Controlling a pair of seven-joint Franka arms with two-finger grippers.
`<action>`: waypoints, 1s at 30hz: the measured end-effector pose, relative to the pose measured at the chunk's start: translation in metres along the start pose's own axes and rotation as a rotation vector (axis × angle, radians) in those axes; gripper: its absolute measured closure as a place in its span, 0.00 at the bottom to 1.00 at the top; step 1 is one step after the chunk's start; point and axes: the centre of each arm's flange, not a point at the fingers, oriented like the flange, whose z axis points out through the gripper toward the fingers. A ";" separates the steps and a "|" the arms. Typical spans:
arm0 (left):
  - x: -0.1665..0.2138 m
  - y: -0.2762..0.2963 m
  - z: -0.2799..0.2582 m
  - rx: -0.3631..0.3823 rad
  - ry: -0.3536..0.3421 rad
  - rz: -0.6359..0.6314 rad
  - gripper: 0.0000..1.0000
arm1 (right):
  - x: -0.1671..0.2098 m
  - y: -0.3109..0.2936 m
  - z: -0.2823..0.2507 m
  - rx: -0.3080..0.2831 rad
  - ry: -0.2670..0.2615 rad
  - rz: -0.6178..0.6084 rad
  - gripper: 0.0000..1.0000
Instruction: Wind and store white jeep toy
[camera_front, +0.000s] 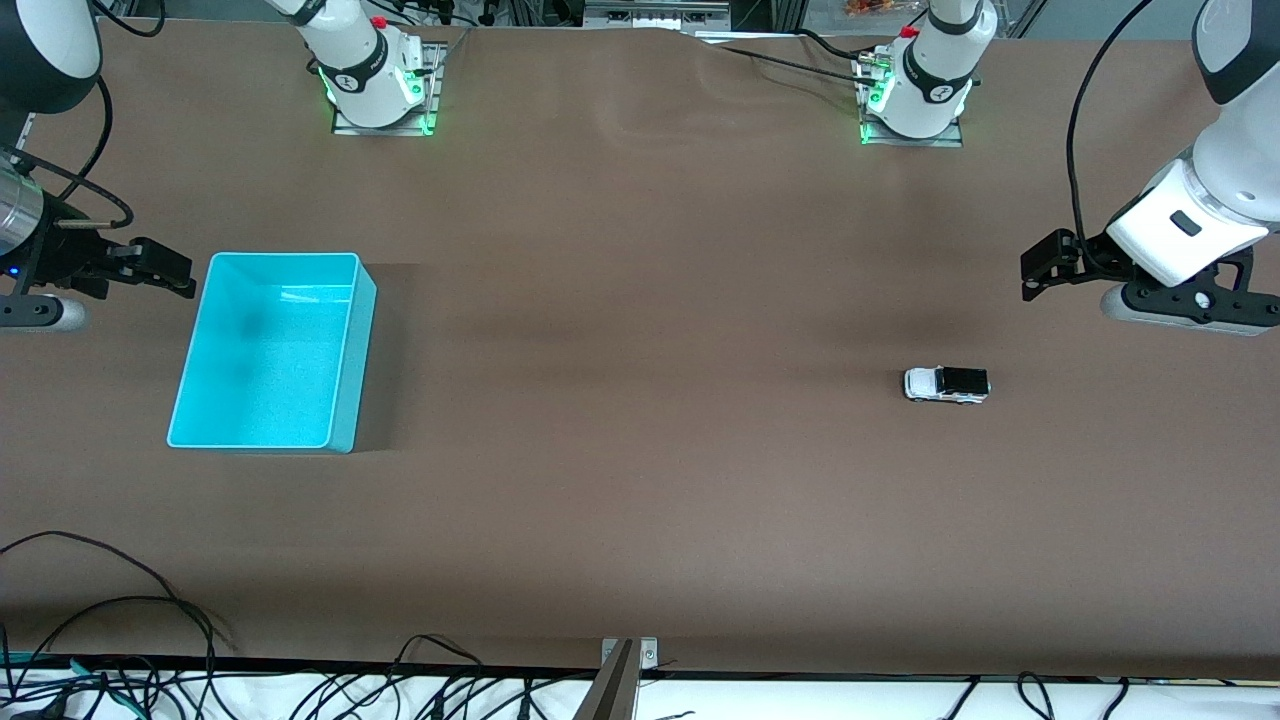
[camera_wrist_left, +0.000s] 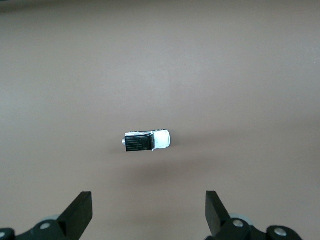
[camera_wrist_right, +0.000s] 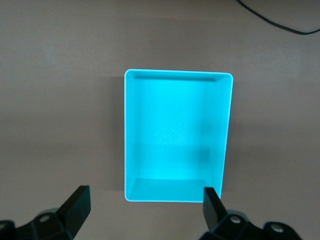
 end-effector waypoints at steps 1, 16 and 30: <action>0.000 0.000 0.000 0.000 0.000 0.000 0.00 | 0.000 0.000 0.000 0.000 0.000 0.000 0.00; 0.001 0.000 0.001 0.000 -0.002 0.000 0.00 | 0.000 0.000 0.000 0.000 0.000 0.000 0.00; 0.001 0.001 0.001 -0.010 -0.002 -0.001 0.00 | 0.000 0.000 0.000 0.000 0.000 0.000 0.00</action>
